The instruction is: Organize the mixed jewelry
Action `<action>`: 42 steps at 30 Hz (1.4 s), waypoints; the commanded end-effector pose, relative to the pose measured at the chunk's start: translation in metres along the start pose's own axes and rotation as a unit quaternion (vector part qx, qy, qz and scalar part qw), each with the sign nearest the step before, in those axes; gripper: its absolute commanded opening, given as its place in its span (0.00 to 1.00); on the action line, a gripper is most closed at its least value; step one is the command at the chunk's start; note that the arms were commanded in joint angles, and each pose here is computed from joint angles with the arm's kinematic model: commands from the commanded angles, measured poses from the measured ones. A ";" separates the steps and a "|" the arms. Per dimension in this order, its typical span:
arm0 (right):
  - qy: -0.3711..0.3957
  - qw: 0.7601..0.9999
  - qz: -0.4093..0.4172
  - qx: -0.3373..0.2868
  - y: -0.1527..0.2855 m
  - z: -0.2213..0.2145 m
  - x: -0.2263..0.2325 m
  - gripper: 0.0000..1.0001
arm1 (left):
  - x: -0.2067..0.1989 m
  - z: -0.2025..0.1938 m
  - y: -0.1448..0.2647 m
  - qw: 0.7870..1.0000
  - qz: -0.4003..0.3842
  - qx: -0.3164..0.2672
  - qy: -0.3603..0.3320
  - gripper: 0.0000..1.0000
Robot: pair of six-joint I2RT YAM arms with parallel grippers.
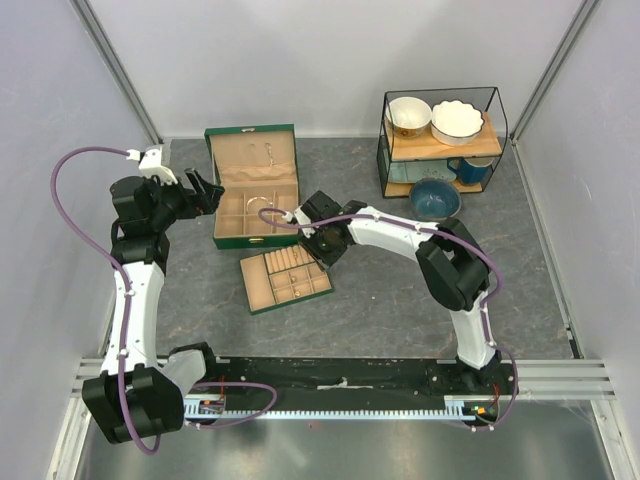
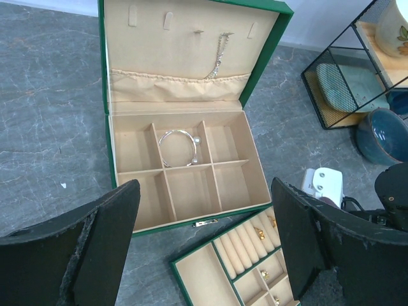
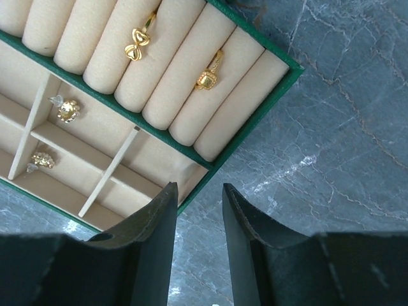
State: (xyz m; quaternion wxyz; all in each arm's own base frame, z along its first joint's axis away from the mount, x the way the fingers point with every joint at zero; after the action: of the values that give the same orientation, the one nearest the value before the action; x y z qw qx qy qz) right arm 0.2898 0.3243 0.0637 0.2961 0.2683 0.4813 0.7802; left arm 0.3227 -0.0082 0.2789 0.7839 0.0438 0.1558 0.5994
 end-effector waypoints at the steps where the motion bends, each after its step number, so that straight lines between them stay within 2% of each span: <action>1: -0.017 1.000 0.006 0.004 -0.013 -0.002 0.000 0.41 | -0.003 0.011 0.004 1.000 -0.009 -0.019 -0.017 0.91; 12: -0.074 0.997 -0.001 0.013 -0.037 -0.002 0.000 0.32 | -0.002 0.009 0.005 1.000 -0.007 -0.018 -0.017 0.91; 15: -0.094 0.996 -0.005 0.009 -0.032 -0.004 -0.001 0.23 | -0.003 0.008 0.004 1.000 -0.008 -0.017 -0.017 0.91; 16: -0.105 0.994 -0.004 0.011 -0.031 -0.006 0.000 0.15 | -0.002 0.008 0.004 1.000 -0.006 -0.017 -0.016 0.91; 19: -0.121 0.993 0.006 0.006 -0.021 -0.007 0.004 0.00 | -0.001 0.007 0.003 1.000 -0.006 -0.016 -0.016 0.91; 23: -0.141 0.990 0.020 -0.009 -0.002 -0.002 0.009 0.00 | 0.000 0.006 0.003 1.000 -0.005 -0.014 -0.015 0.91; 30: -0.182 0.981 0.047 -0.048 0.041 0.031 0.011 0.00 | 0.001 0.007 0.002 1.000 -0.003 -0.015 -0.014 0.91; 39: -0.194 0.968 0.062 -0.147 0.113 0.105 0.017 0.00 | 0.003 0.008 0.003 1.000 0.003 -0.017 -0.013 0.91; 42: -0.193 0.965 0.059 -0.166 0.121 0.120 0.016 0.00 | 0.001 0.010 0.005 1.000 -0.001 -0.020 -0.015 0.91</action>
State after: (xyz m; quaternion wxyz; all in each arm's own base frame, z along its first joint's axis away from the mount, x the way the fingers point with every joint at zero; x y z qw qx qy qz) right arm 0.3245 0.3502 0.1555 0.3730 0.4011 0.3427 0.7632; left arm 0.3226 -0.0061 0.2773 0.7816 0.0439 0.1573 0.6020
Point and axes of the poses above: each gripper's point midway between its finger pads, its own y axis back along the fingers, its own x axis along the line the jaws close on, z = x × y, the point moved 3 cm from there along y, back along the fingers, and after that the axes turned 8 degrees about -y, right-handed, at the moved point
